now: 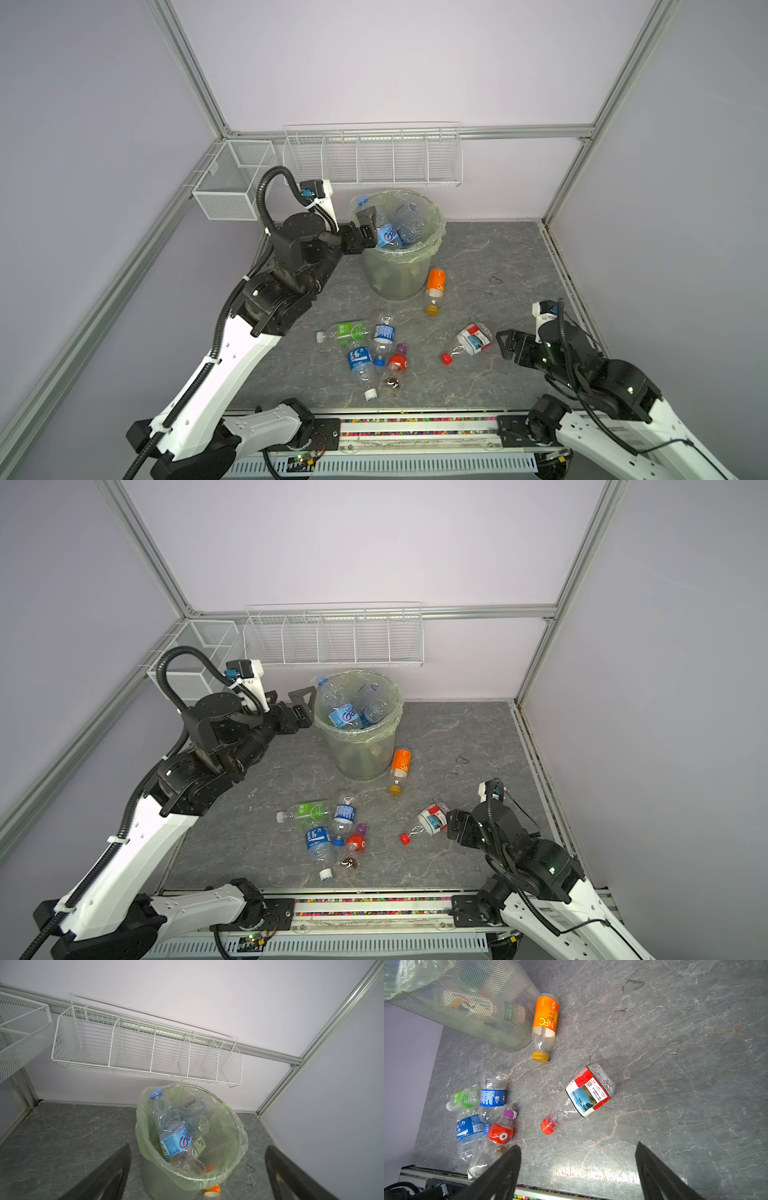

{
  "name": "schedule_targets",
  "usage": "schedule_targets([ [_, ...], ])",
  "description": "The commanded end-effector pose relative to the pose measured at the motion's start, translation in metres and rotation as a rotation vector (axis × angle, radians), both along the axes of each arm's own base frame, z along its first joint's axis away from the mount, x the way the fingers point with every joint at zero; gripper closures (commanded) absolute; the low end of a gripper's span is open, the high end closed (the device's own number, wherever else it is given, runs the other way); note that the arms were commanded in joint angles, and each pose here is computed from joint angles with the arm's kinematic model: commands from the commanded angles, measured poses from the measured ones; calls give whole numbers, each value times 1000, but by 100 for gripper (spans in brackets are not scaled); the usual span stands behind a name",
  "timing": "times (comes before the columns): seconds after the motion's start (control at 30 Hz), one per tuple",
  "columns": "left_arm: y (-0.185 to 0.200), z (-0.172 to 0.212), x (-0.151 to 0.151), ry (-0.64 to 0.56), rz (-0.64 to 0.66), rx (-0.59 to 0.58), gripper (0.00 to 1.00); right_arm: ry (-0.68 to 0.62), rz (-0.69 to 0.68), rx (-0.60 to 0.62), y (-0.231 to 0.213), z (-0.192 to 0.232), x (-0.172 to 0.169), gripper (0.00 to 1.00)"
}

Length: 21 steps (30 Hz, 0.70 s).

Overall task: Throw the plastic bottles in the bin
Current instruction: 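Withdraw the left gripper while the right gripper reaches toward the red-labelled bottle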

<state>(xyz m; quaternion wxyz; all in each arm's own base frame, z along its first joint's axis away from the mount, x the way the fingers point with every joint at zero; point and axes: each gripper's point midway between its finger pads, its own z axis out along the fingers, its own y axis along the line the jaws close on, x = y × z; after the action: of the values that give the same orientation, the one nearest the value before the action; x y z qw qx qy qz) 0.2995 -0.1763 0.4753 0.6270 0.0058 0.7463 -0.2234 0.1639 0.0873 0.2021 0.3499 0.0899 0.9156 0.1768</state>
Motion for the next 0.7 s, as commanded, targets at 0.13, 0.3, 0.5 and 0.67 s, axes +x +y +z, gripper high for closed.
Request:
schedule_targets([
  [0.13, 11, -29, -15, 55, 2, -20, 1, 67, -33, 6, 6, -13, 4, 12],
  [0.3, 16, -65, -23, 128, 4, -19, 1, 129, -44, -16, 11, -24, 6, 12],
  [0.5, 24, -108, -33, 210, 19, -25, 1, 209, -68, -37, 18, -39, 10, 12],
  [0.67, 30, -142, -40, 271, 35, -34, 1, 290, -165, -59, 13, -54, 10, 12],
])
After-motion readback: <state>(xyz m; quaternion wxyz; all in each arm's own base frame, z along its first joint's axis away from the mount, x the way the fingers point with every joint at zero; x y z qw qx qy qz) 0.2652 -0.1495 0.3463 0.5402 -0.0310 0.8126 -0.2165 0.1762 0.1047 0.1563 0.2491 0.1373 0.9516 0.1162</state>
